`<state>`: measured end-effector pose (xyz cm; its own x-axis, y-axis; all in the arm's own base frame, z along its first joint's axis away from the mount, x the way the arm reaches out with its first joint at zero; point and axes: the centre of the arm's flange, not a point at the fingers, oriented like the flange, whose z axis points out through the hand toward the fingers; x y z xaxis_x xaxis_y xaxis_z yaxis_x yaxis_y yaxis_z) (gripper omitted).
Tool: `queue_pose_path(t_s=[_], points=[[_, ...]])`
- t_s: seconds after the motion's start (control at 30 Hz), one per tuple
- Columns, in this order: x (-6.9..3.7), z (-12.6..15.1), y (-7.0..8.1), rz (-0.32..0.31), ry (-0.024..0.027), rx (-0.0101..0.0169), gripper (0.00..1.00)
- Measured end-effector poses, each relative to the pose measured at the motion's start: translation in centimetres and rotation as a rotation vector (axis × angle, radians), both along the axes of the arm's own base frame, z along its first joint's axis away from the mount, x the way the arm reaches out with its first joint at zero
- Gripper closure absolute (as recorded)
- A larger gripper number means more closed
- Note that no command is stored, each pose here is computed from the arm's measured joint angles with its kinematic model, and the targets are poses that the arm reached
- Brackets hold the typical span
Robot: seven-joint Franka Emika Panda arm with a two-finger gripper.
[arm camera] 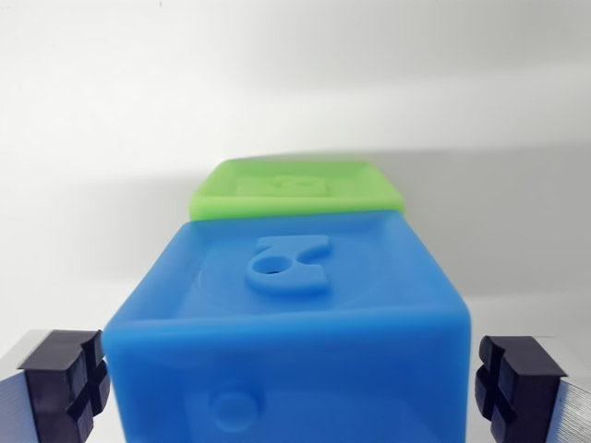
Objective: Stack cube
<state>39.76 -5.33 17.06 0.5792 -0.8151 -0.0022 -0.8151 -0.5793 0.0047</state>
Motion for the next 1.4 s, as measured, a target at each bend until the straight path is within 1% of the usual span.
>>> queue_pose_path(t_s=[0.1, 0.2, 0.63, 0.73, 0.8, 0.9, 1.4], points=[[0.0, 0.4, 0.0, 0.000, -0.0009, 0.0005, 0.00], [0.0, 0.9, 0.0, -0.001, -0.0031, 0.0008, 0.00], [0.1, 4.3, 0.0, 0.001, -0.0046, 0.0013, 0.00], [0.1, 5.4, 0.0, 0.001, -0.0067, 0.0014, 0.00], [0.1, 6.2, 0.0, 0.002, -0.0070, 0.0015, 0.00], [0.1, 7.1, 0.1, 0.002, -0.0060, 0.0018, 0.00], [0.0, 13.5, 0.1, 0.001, -0.0086, 0.0043, 0.00]])
